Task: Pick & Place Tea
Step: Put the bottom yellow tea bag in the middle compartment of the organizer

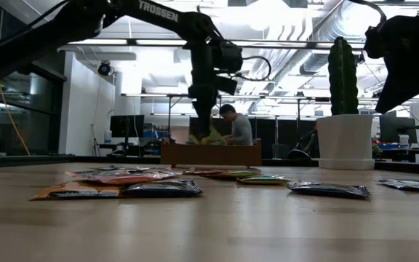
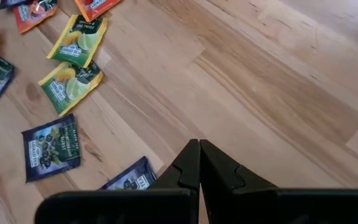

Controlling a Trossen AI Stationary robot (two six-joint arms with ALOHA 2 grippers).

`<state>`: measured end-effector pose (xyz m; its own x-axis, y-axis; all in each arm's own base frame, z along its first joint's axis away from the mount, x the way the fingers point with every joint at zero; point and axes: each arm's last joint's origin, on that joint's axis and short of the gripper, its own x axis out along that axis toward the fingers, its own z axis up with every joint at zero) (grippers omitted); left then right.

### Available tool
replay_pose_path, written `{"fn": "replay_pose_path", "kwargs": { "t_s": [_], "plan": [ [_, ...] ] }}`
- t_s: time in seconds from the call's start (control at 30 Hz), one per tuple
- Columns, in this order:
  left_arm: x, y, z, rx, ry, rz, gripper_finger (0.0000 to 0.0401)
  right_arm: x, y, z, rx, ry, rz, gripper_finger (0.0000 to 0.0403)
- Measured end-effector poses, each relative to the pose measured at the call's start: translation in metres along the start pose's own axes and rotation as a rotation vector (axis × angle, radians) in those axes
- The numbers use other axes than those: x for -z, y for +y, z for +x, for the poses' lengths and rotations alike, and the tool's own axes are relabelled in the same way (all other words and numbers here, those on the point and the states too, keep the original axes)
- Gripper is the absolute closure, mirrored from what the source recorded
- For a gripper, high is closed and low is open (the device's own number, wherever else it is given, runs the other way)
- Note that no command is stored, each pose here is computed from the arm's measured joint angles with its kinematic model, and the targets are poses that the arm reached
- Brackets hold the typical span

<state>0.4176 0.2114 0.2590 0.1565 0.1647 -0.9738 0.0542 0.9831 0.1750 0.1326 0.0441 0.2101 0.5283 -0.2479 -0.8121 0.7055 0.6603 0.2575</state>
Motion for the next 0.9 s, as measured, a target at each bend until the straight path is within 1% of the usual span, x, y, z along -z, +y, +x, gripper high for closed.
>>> {"fn": "replay_pose_path", "kwargs": {
  "t_s": [0.13,0.23,0.6,0.73,0.9],
  "plan": [
    [-0.0017,0.0019,-0.0022,-0.046,-0.008,0.003,0.0398,0.0,0.0,0.0,0.0,0.0,0.0,0.0402],
    [-0.0021,0.0033,-0.0017,-0.066,-0.007,0.008,0.0388,-0.0001,0.0,0.0,0.001,-0.003,0.0,0.0402],
    [-0.003,0.0046,-0.0018,-0.095,-0.006,0.028,0.0316,-0.0001,0.0,0.0,0.001,-0.004,0.003,0.0402],
    [-0.0037,0.008,-0.0022,-0.182,0.021,0.023,0.0292,-0.0001,0.0,0.0,0.001,-0.003,0.003,0.0402],
    [-0.0026,0.0095,-0.0025,-0.227,0.051,0.023,0.0271,-0.0002,0.0,0.0,0.002,-0.007,0.003,0.0402]
  ]
}}
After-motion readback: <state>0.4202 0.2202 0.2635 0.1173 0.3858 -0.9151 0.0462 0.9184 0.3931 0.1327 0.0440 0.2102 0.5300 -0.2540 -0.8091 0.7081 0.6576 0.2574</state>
